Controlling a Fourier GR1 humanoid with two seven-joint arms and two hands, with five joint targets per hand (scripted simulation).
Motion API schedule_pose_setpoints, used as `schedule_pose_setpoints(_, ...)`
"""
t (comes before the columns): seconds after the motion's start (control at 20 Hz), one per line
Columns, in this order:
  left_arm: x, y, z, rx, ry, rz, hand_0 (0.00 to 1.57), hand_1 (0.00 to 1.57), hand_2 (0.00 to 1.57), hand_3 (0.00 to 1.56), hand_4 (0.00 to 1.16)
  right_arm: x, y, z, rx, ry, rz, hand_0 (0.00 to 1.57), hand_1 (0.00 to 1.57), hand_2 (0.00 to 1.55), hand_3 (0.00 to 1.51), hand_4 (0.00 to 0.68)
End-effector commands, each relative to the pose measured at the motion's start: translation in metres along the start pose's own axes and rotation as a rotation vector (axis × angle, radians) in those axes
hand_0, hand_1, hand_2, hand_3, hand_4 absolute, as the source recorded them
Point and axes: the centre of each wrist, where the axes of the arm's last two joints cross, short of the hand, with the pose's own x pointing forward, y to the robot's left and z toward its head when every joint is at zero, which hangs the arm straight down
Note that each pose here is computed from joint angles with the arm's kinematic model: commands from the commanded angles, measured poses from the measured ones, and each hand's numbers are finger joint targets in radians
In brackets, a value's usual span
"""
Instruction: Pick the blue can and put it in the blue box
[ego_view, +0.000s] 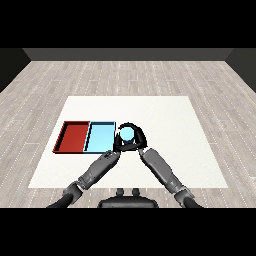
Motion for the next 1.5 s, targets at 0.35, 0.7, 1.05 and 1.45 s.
schedule_pose_setpoints(0.35, -0.006, -0.004, -0.0141, 0.026, 0.017, 0.003, 1.57, 1.57, 1.57, 1.48, 1.14, -0.003, 0.002, -0.008, -0.004, 0.007, 0.062, 0.00, 0.00, 0.00, 0.00, 0.000)
schedule_pose_setpoints(0.7, -0.001, 0.021, -0.0007, 0.046, -0.004, 0.009, 1.57, 1.57, 1.57, 1.49, 1.15, 0.021, -0.038, -0.002, -0.100, -0.002, 0.032, 0.00, 0.00, 0.00, 0.00, 0.000)
schedule_pose_setpoints(1.05, -0.010, 0.029, 0.0059, 0.136, -0.012, 0.025, 1.57, 1.57, 1.57, 1.49, 1.14, 0.039, -0.068, 0.021, -0.152, -0.121, -0.161, 0.00, 0.00, 0.00, 0.00, 0.000)
schedule_pose_setpoints(1.45, -0.004, 0.092, -0.0255, 0.242, -0.026, -0.117, 1.57, 1.57, 1.56, 1.48, 1.15, 0.055, -0.134, 0.054, -0.321, -0.220, -0.151, 0.00, 0.00, 0.00, 0.00, 0.000)
